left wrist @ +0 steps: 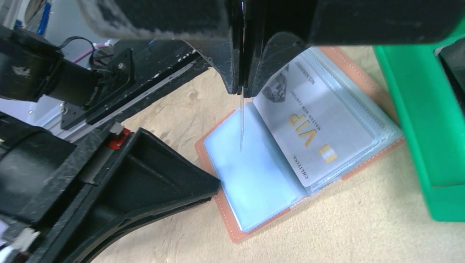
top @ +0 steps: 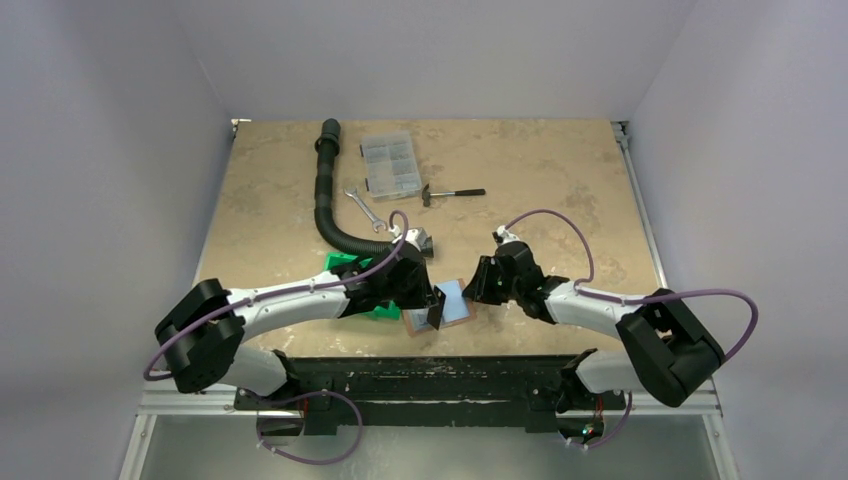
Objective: Put the credit cards into the card holder
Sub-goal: Insert the credit card into the card holder.
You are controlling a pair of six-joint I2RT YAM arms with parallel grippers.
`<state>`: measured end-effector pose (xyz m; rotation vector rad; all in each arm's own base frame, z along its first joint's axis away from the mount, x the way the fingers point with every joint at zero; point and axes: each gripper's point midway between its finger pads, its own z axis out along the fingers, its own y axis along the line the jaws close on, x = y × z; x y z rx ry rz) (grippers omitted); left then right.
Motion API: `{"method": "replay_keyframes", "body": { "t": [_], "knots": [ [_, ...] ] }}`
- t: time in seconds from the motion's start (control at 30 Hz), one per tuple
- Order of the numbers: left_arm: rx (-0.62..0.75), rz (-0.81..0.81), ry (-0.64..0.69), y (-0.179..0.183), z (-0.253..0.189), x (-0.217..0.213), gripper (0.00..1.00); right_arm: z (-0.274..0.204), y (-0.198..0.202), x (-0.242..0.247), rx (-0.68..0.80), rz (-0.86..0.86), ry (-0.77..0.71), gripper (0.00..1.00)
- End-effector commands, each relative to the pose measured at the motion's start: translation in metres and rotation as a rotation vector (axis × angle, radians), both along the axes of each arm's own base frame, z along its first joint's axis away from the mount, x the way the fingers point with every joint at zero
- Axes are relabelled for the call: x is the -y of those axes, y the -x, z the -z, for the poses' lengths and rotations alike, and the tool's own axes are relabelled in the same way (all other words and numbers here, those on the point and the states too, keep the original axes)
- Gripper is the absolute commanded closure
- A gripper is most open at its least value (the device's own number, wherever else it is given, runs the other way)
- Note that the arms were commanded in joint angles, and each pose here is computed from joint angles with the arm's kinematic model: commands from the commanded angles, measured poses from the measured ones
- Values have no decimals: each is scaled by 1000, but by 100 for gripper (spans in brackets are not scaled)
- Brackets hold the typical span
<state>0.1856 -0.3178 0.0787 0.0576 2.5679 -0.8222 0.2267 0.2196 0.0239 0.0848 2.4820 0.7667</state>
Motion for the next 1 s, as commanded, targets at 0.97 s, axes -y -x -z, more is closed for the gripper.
{"method": "replay_keyframes", "body": {
  "t": [0.97],
  "knots": [
    [-119,-160,89,-7,30,-23,100,20,25,13,-86,-15,60,76]
  ]
}}
